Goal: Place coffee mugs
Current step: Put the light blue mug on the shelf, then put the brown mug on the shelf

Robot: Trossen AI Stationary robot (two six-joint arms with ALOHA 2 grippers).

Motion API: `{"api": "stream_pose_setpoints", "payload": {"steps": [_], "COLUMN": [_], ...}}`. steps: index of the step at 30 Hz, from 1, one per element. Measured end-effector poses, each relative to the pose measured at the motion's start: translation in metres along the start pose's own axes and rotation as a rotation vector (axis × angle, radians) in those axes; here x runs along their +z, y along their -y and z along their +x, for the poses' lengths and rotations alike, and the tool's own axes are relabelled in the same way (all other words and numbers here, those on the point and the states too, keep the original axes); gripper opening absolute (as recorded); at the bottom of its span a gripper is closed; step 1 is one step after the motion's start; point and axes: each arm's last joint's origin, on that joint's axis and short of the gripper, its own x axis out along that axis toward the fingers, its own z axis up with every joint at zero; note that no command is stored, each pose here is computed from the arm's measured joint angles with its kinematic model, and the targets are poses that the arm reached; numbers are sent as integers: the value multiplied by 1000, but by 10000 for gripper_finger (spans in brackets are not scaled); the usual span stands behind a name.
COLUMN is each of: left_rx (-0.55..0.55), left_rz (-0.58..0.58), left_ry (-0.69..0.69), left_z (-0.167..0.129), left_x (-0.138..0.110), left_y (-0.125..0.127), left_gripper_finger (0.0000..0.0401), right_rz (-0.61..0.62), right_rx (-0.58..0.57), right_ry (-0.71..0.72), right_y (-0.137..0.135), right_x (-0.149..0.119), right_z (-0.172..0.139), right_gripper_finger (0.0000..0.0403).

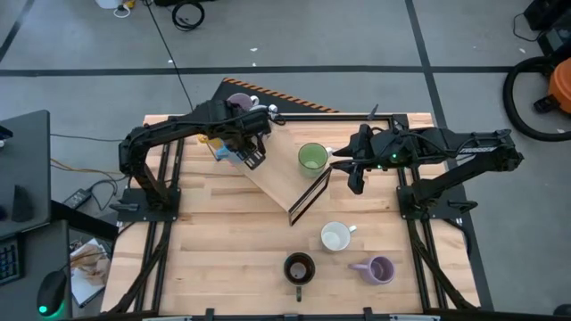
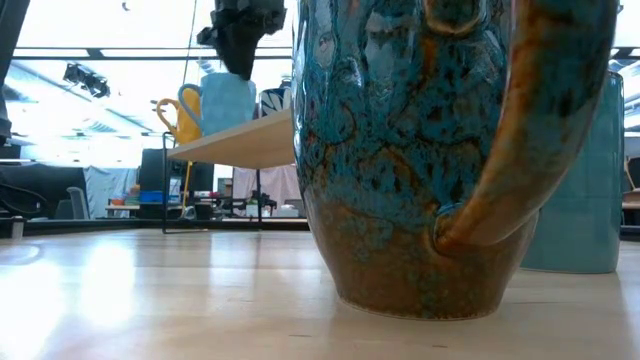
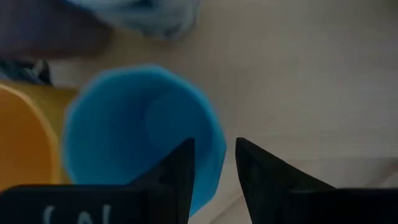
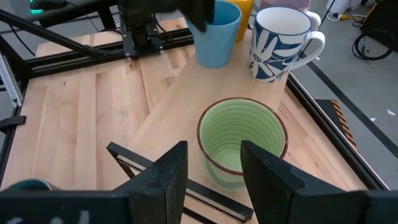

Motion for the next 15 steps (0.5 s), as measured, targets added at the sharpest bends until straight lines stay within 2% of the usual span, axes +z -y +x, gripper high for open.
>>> {"api": "stream_pose_setpoints", "payload": {"steps": [9, 15], "left_rx": [-47, -121], "left_rz": [11, 27], "left_ry": [239, 252], "left_z": [-56, -62], "left_x": [9, 8], "left_y": [-3, 4], "left_gripper_finger": [123, 123], "right_rz": [-13, -26], "right_rx": [0, 1], "right_ry": [0, 0], "right_y": [0, 0], "right_x": [0, 0], "right_z": [0, 0], "right_gripper_finger": [154, 154]}}
